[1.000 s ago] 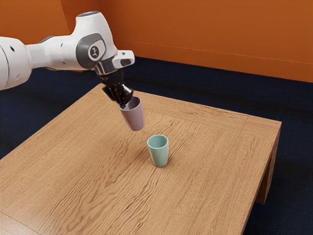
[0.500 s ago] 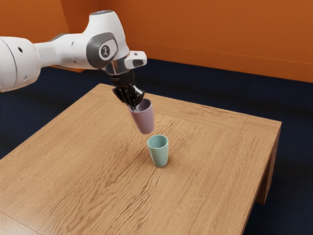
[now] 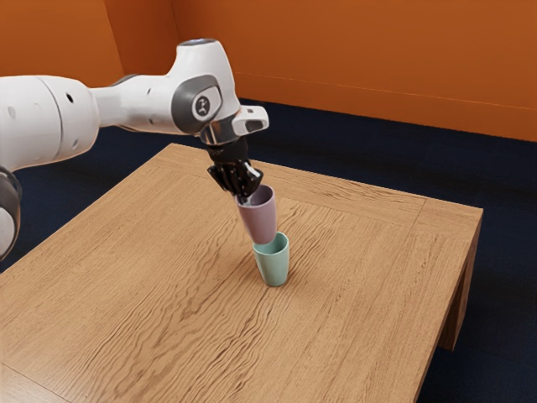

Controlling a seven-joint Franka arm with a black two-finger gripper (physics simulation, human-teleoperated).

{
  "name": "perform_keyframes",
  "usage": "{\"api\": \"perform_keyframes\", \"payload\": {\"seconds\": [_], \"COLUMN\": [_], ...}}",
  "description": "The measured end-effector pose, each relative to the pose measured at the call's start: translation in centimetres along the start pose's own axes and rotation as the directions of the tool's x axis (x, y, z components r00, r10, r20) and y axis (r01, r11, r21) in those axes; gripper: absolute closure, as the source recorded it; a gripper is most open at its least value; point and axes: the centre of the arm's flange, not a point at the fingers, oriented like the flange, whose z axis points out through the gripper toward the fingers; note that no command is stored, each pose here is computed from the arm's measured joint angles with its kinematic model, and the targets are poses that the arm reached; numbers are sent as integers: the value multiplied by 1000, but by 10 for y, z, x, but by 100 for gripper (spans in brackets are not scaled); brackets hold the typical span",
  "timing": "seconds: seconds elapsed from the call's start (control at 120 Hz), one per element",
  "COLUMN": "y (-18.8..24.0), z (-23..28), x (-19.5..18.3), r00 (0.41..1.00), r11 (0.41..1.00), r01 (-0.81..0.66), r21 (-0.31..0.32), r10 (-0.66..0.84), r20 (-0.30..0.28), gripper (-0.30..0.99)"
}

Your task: Place the left cup onto the right cup

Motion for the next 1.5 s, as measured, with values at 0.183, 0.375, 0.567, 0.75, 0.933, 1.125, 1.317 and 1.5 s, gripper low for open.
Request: {"api": "perform_keyframes", "payload": {"seconds": [0.183,0.375,0.567,0.75,0.933,1.125,1.317,1.5], "y": [0,0,-1,0,0,-1,-1,-2], "z": [2,12,21,21,18,16,17,22], "x": [4,13,18,19,16,11,9,9], "r00": [1000,1000,999,999,999,999,999,999], "r11": [1000,1000,1000,999,999,999,999,999], "r01": [6,15,22,32,36,40,40,41], "r21": [2,3,1,-15,-20,-21,-21,-17], "r10": [-6,-15,-22,-33,-37,-41,-41,-41], "r20": [-8,-21,-25,-31,-34,-29,-23,-15], "gripper": [78,78,78,78,79,79,79,79]}}
